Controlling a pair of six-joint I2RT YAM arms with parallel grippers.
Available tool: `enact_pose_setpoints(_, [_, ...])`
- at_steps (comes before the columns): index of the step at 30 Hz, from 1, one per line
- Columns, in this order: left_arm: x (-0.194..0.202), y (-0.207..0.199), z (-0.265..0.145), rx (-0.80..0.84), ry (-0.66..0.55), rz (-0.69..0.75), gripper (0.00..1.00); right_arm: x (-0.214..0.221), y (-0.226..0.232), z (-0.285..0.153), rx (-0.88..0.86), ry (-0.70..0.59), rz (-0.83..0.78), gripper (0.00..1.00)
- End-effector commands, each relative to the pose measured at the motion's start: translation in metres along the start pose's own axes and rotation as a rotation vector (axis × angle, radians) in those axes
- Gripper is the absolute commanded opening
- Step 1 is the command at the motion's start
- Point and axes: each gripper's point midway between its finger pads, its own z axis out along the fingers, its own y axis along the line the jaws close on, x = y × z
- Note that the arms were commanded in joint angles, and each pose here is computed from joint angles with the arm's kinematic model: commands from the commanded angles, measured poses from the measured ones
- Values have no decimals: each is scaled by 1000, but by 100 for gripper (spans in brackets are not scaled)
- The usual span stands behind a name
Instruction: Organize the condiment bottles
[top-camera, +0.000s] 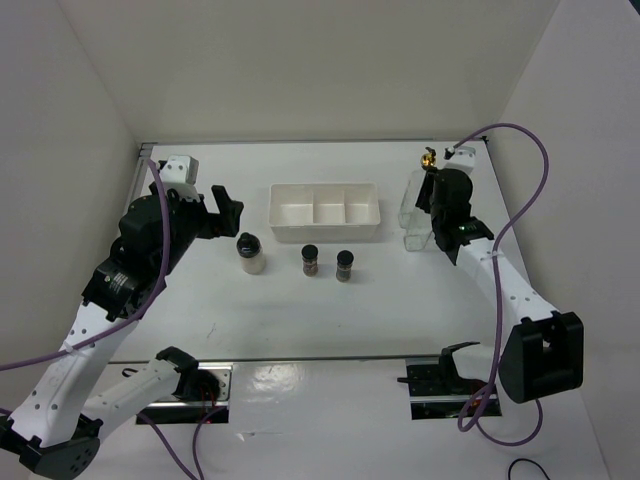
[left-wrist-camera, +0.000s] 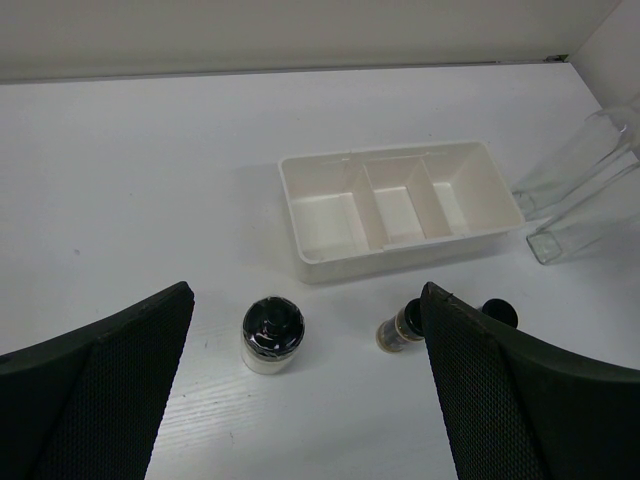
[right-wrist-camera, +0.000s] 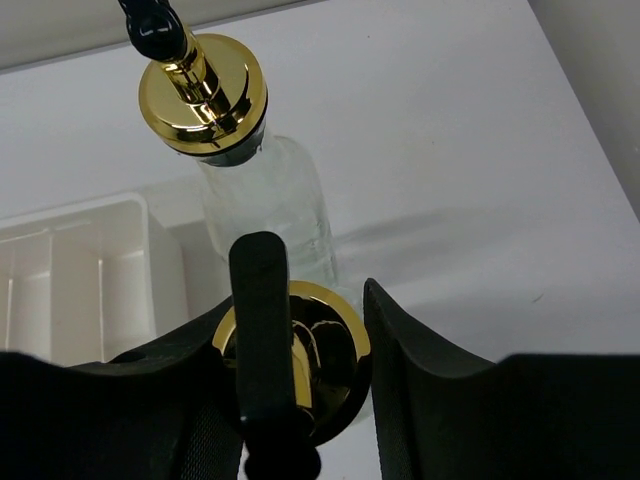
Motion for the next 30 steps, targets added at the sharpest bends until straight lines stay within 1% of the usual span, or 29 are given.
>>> enact_pose_setpoints(1, [-9,-2,0,10,-39,17,100,-31,0,1,14,-79,35,48])
enact_pose_setpoints(7, [-7,-1,-1,10,-39,17,100,-26,0,3,17,-62,37,36])
enact_pose_setpoints(11, [-9,1,-4,3,-50,15,100,-27,0,2,18,-61,37,23])
enact_pose_setpoints(14, [-9,1,-4,3,-50,15,100,-31,1,0,19,-57,35,18])
enact_pose_setpoints(15, [-8,1,-5,3,-50,15,100,-31,3,0,7,-54,35,14])
enact_pose_setpoints(20, [-7,2,-8,3,-50,15,100,-34,5,-7,-13,-43,40,3])
enact_pose_setpoints(23, [-9,3,-14,6,-60,13,100,-41,5,-14,-25,-53,45,0])
enact_pose_setpoints(30, [-14,4,-29,14,-94,-3,100,-46,11,-24,-71,-49,46,0])
